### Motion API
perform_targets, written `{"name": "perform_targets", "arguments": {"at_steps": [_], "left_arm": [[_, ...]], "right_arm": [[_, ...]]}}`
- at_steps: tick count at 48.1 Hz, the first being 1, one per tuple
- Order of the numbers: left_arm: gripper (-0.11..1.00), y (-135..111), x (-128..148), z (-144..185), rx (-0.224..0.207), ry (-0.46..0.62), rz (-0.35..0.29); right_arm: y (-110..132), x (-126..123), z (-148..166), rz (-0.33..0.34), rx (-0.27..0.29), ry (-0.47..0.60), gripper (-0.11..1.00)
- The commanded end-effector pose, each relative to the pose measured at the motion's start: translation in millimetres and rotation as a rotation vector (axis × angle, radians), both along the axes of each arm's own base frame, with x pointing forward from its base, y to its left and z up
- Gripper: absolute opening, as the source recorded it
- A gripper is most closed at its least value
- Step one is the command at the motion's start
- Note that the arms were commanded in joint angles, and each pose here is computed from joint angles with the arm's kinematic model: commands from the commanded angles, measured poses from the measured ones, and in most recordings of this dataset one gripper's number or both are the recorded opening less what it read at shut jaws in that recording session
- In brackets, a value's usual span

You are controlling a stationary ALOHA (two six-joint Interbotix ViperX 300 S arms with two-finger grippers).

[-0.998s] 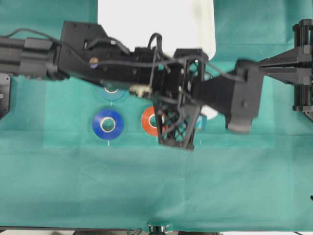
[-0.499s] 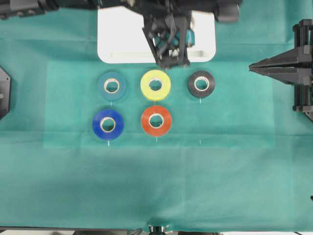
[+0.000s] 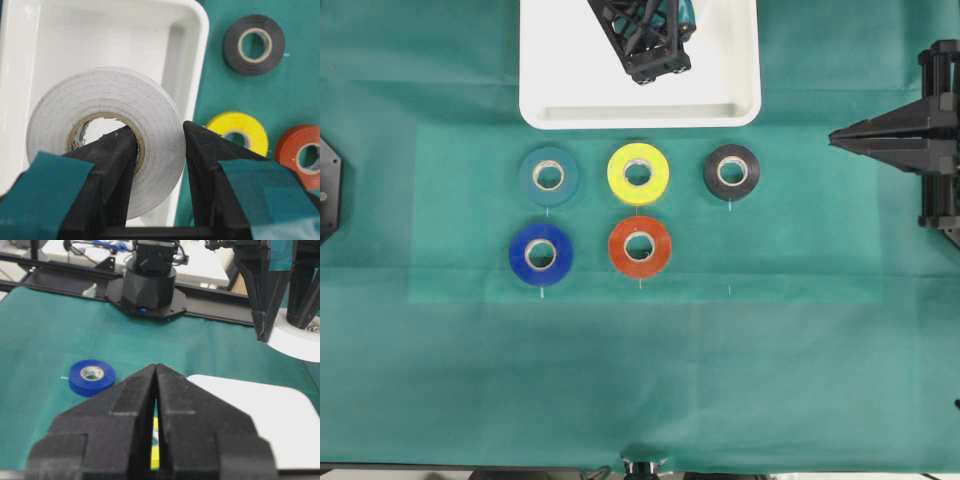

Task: Place the tape from the fixed location into the white case.
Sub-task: 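Lower the held white roll into the white tray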

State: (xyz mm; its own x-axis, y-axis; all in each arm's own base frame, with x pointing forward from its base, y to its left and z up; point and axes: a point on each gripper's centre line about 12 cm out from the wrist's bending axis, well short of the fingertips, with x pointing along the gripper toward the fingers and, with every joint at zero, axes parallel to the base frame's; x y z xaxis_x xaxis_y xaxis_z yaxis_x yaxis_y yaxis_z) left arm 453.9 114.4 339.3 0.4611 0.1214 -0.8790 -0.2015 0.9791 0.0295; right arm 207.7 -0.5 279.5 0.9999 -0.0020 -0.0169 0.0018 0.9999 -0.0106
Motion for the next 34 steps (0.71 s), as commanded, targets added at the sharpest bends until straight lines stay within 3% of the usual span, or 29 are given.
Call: {"name": "perform_targets", "arguments": {"at_steps": [1, 26, 34], "left_arm": [[0.26, -2, -11, 30, 0.020, -0.071, 0.002], [0.26, -2, -11, 27, 0.018, -0.062, 0.002], [0.26, -2, -11, 12, 0.012, -0.037, 0.003]], "right_arm": [[0, 3, 10, 0.000, 0.000, -0.025, 0.00], [0, 3, 11, 0.000, -0.003, -0.026, 0.00], [0, 3, 11, 0.000, -0.003, -0.026, 0.00]]}}
